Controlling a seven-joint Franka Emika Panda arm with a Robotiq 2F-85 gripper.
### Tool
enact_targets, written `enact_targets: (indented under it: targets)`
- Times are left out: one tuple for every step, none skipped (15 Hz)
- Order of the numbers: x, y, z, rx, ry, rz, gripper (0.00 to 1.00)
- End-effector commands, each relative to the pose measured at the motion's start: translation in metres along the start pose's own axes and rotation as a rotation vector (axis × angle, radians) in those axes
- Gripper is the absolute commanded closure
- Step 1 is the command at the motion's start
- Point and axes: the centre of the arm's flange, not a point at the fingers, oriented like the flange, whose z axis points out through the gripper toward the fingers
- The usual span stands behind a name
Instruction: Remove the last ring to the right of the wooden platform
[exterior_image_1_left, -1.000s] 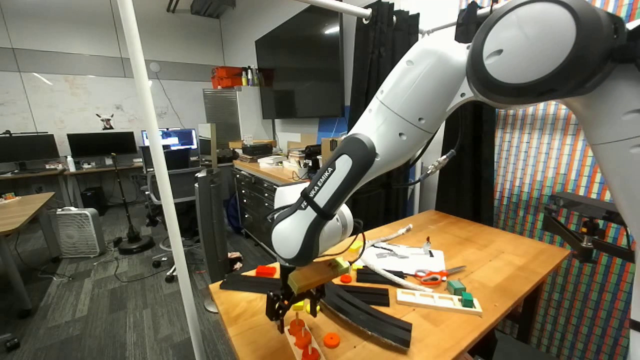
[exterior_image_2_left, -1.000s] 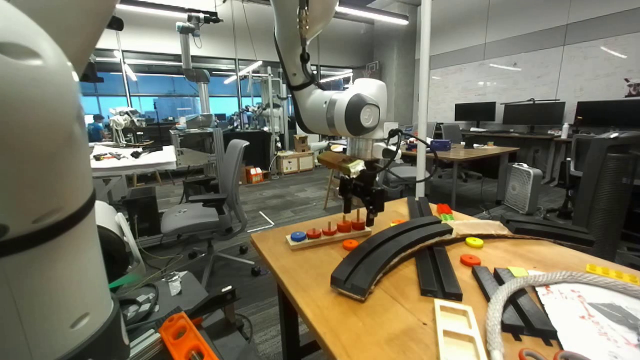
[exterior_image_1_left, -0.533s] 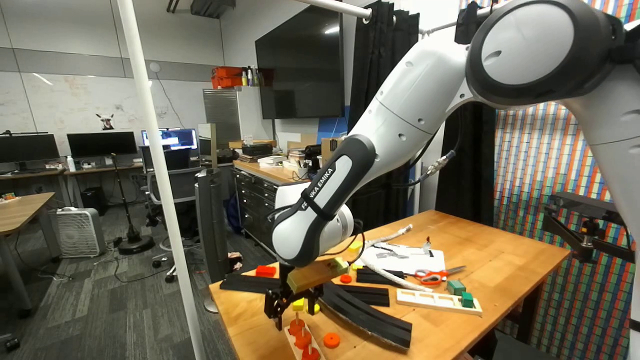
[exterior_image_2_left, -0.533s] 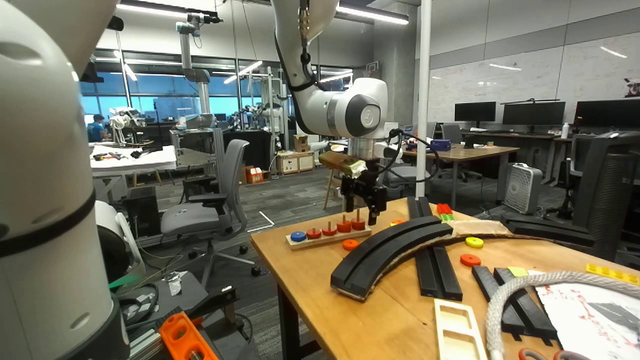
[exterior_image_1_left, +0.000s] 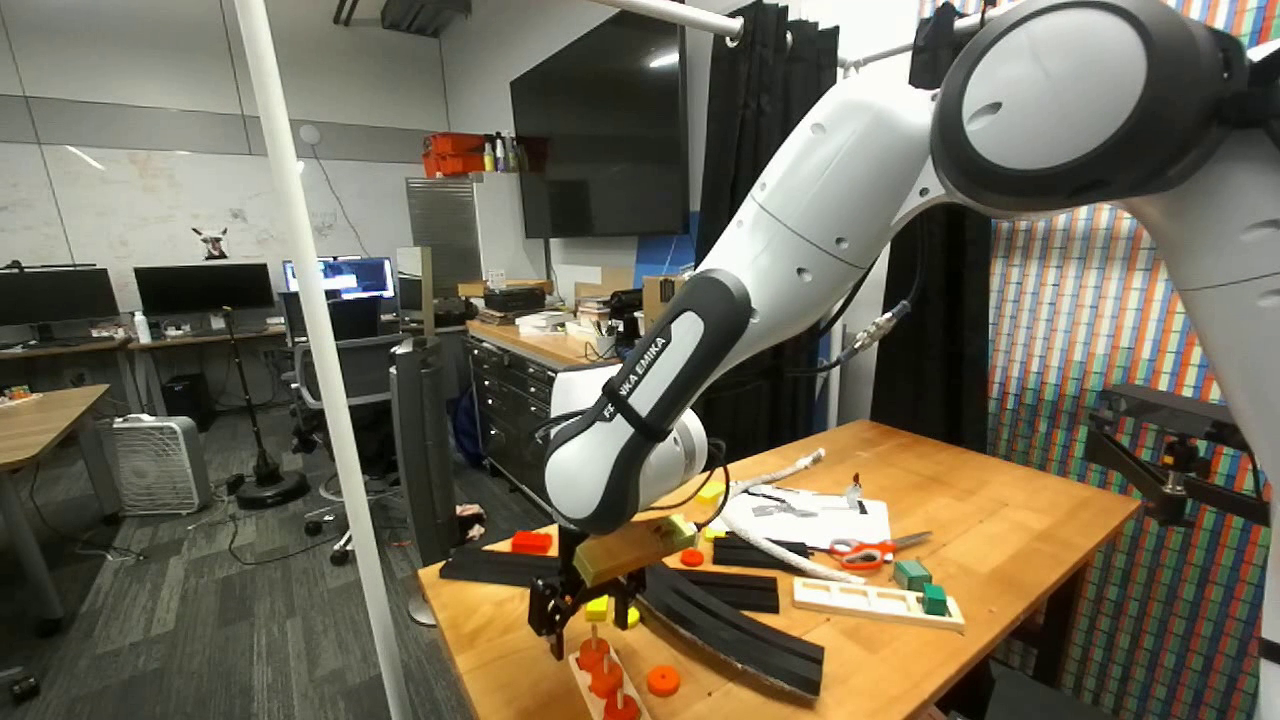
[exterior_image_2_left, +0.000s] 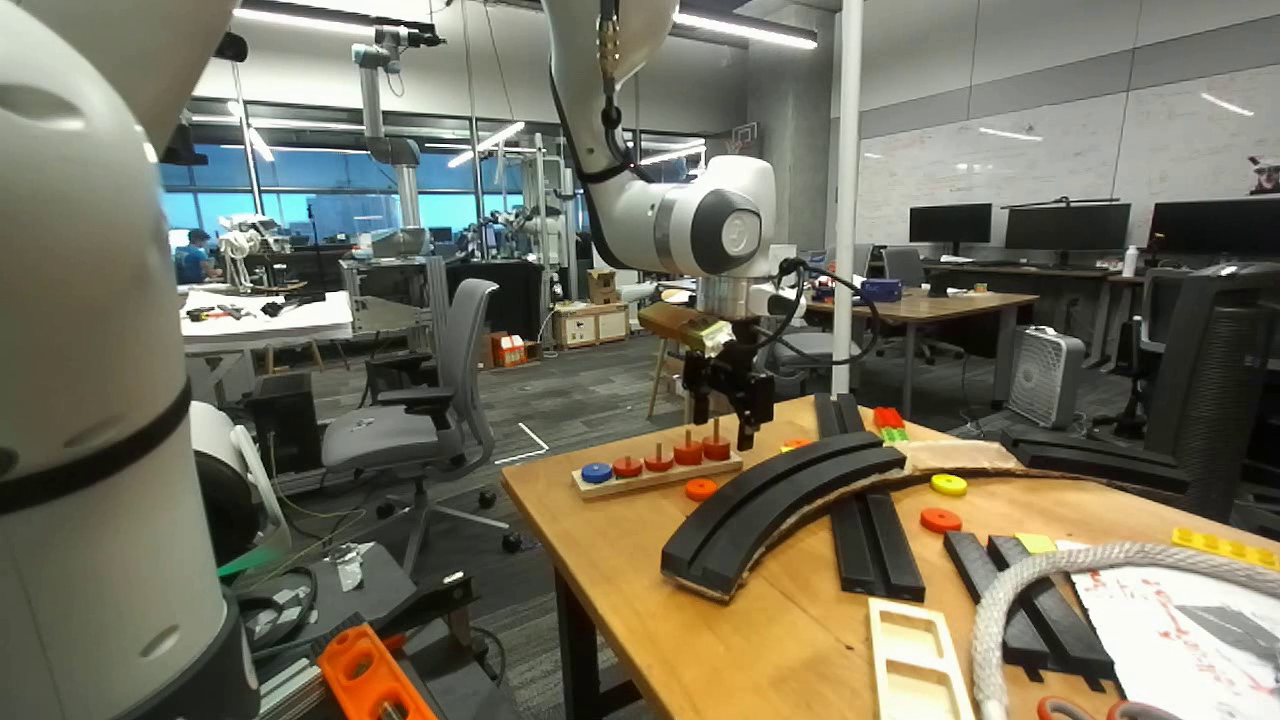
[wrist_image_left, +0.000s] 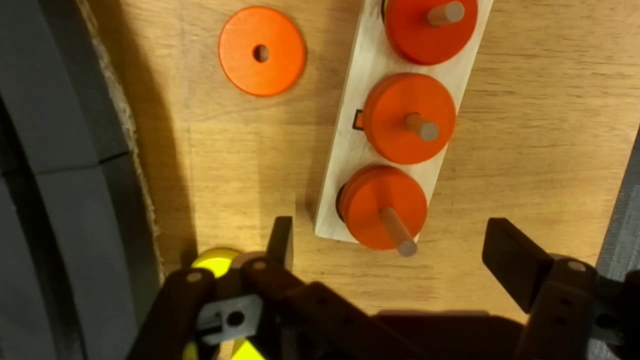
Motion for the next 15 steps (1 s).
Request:
enact_targets:
  targets:
    - [0.002, -0.001, 0.001, 0.009, 0.023, 0.014, 0.32]
    - [0.003, -0.001, 0.002, 0.009, 0.022, 0.014, 0.42]
    - [0.002, -0.001, 0.001, 0.01, 0.022, 0.015, 0.5]
    - [0.003, 0.0, 0.001, 0.009, 0.022, 0.015, 0.56]
    - [0.004, 0.0, 0.002, 0.009, 0.022, 0.016, 0.64]
    - [0.004, 0.001, 0.001, 0.008, 0.022, 0.016, 0.71]
    - [0.004, 0.001, 0.002, 0.007, 0.022, 0.017, 0.81]
    - [0.004, 0.0, 0.001, 0.006, 0.024, 0.019, 0.78]
    - [0.003, 0.0, 0.001, 0.004, 0.024, 0.02, 0.76]
    - [0.003, 0.0, 0.0, -0.001, 0.023, 0.023, 0.76]
    - [0.002, -0.001, -0.002, -0.01, 0.023, 0.028, 0.76]
    - [0.001, -0.002, -0.006, -0.023, 0.024, 0.033, 0.76]
    - [0.001, -0.004, -0.009, -0.036, 0.027, 0.042, 0.76]
    - [0.0, -0.005, -0.011, -0.045, 0.029, 0.048, 0.76]
    - [-0.001, -0.007, -0.014, -0.056, 0.033, 0.05, 0.76]
